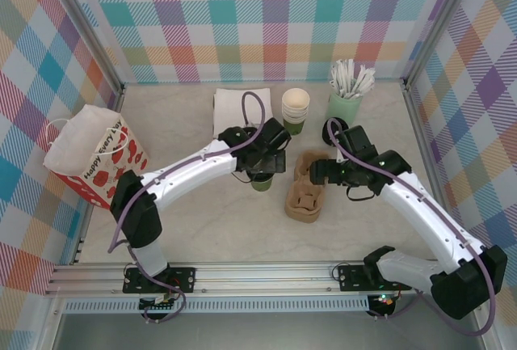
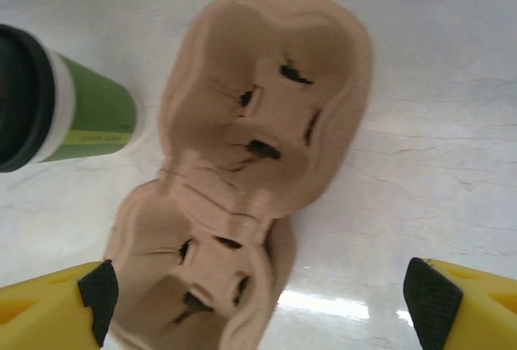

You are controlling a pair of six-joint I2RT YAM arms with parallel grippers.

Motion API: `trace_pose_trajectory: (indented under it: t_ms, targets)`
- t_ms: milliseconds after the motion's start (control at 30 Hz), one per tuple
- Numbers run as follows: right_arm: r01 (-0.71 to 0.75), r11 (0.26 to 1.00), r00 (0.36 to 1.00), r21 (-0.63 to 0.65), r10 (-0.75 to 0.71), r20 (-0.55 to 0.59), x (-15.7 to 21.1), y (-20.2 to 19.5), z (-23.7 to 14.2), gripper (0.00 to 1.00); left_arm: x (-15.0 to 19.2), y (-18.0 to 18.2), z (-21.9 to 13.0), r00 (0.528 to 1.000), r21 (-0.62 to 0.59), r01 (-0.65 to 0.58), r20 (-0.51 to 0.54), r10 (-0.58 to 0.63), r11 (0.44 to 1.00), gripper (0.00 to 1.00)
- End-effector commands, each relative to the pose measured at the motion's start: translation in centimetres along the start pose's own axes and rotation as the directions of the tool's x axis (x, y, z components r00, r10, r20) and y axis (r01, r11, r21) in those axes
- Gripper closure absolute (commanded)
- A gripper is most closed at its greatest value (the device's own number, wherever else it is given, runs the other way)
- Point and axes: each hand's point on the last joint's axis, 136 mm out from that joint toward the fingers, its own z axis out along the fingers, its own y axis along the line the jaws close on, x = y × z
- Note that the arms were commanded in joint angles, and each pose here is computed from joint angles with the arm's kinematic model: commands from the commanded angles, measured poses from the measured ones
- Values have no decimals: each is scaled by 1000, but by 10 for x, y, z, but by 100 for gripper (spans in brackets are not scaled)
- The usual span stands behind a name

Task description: Pack the takeout coffee

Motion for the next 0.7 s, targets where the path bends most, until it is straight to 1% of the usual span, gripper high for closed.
trace_pose_trajectory:
  t_ms: [0,100,200,433,667]
  targets:
    - [-19,987,999,-160,14,-32,-9,33,-4,12,-6,13,-18,996,76,85,4,-85,993,3]
    - [-43,966,997,-256,23,-79,-17,56,1,18,-2,23,-21,988,142,156,-25,-154,978,5]
    - [-65,953,992,-297,30,-124,-25,71,8,21,5,34,-19,977,176,211,-61,-204,961,7]
    - [-107,933,977,-342,34,-211,-40,98,35,26,24,50,-5,951,215,300,-139,-275,930,10]
    - [-126,928,964,-349,31,-264,-47,115,62,32,32,47,8,943,226,318,-176,-283,921,11]
